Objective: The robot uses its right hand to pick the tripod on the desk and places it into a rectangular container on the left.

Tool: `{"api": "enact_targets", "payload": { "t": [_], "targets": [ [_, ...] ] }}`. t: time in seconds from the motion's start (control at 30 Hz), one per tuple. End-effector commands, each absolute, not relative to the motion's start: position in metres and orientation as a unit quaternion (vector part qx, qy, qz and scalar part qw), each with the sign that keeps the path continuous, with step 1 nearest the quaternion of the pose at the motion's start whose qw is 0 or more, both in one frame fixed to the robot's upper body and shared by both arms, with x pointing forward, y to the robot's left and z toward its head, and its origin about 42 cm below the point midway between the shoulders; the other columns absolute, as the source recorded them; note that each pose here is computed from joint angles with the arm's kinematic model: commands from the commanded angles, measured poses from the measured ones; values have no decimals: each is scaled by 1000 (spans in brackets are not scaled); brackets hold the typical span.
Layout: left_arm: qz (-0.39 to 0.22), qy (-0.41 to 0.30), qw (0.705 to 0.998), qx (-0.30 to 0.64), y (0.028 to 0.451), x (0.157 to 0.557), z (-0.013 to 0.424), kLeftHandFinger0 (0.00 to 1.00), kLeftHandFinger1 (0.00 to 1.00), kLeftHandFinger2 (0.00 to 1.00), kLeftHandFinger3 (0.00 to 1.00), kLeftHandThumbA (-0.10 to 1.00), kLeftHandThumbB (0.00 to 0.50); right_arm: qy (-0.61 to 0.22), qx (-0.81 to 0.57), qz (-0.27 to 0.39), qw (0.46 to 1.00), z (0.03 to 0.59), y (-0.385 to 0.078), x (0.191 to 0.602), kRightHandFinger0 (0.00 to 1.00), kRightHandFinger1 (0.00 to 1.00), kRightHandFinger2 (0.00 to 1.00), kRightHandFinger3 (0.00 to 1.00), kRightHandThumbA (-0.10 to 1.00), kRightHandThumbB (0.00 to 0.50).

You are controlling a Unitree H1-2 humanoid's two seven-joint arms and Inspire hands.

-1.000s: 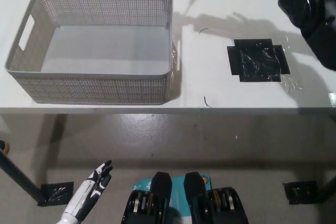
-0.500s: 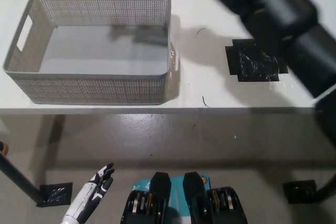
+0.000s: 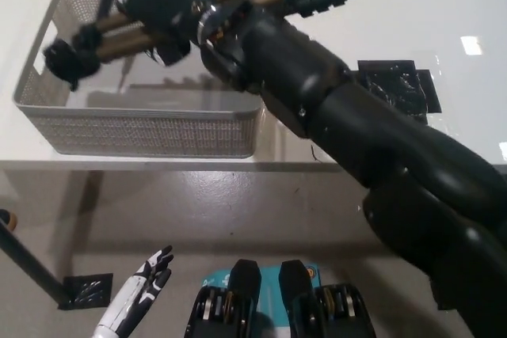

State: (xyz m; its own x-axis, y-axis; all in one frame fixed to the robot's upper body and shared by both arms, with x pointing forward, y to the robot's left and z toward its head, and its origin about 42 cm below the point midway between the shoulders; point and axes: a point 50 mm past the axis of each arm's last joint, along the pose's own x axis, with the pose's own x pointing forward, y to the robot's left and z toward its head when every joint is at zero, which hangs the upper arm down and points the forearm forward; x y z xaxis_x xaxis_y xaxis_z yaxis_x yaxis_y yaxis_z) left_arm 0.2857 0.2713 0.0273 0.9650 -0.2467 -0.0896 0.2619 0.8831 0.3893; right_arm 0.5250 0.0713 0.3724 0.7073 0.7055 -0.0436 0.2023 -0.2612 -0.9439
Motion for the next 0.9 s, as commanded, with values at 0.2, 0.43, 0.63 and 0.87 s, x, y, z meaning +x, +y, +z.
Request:
{"api": "enact_targets", "payload": {
  "t": [0.2, 0.43, 0.63, 0.87],
  "targets": [
    [-158, -10, 965, 208, 271, 293, 43, 1000, 1000, 1000, 1000, 1000, 500, -347, -781, 169, 491, 391, 55, 537, 7, 59, 201, 630, -40, 366],
    [-175, -24, 959, 222, 267, 298, 44, 1000, 1000, 1000, 1000, 1000, 500, -300, -797, 154, 501, 398, 29, 549, 1000, 1000, 1000, 1000, 803, 500],
    [-183, -17, 958, 222, 263, 300, 42, 1000, 1000, 1000, 1000, 1000, 500, -312, -786, 138, 516, 415, 13, 554, 1000, 1000, 1000, 1000, 875, 500],
    [-199, -17, 953, 226, 255, 304, 43, 1000, 1000, 1000, 1000, 1000, 500, -346, -777, 101, 517, 440, -3, 556, 1000, 1000, 1000, 1000, 901, 500]
  ]
}}
